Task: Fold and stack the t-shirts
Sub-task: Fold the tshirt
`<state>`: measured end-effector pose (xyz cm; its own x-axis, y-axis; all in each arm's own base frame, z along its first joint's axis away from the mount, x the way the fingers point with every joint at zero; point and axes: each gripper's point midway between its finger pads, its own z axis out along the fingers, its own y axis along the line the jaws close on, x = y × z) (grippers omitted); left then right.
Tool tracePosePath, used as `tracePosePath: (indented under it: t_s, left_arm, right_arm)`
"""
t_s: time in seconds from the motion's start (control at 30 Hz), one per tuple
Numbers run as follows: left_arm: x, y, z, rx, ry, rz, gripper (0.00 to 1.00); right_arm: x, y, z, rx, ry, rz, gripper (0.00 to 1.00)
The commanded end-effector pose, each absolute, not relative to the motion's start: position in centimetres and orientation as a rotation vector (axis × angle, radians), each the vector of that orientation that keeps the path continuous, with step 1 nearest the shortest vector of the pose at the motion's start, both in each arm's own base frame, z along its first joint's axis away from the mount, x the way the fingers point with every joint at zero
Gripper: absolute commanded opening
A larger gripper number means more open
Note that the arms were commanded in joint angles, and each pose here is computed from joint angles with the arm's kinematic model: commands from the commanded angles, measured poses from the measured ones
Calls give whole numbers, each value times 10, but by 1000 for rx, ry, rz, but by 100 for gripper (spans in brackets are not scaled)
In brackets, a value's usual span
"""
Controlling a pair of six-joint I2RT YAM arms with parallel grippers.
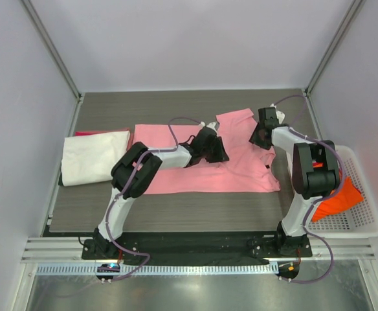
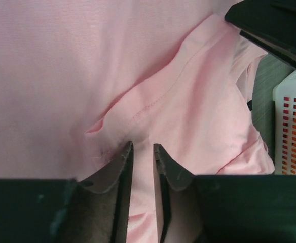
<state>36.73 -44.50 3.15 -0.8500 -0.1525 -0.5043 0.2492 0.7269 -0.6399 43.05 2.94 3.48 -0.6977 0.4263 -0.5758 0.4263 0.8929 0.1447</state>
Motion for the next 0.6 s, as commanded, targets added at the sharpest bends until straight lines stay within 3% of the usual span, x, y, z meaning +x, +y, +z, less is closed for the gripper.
tracePosePath:
  t_s: [0.0, 0.03, 0.2, 0.23, 0.43, 0.5, 0.57]
  left_arm:
    - [376, -417, 55, 83, 2384, -848, 27]
    - [384, -412, 64, 63, 2367, -842, 36]
    - [410, -373, 87, -33, 2366, -805, 51]
    - [421, -356, 88, -65, 2360, -781, 58]
    - [466, -278, 119, -211, 2277, -645, 91]
    - [491, -240, 124, -301, 2253, -548, 98]
    - [507, -210, 113, -387, 2257, -448, 100]
  right_arm:
    - [458, 26, 86, 610, 2284, 27, 46]
    - [461, 28, 91, 601, 2279, 43, 46]
    - [485, 34, 104, 584, 2249, 95, 45]
    - [497, 34, 115, 582, 2217, 112, 46]
    - [555, 34, 118, 591, 2168, 129, 57]
    - [577, 30, 111, 606, 2160, 143, 61]
    - [590, 26, 103, 620, 2162, 135, 63]
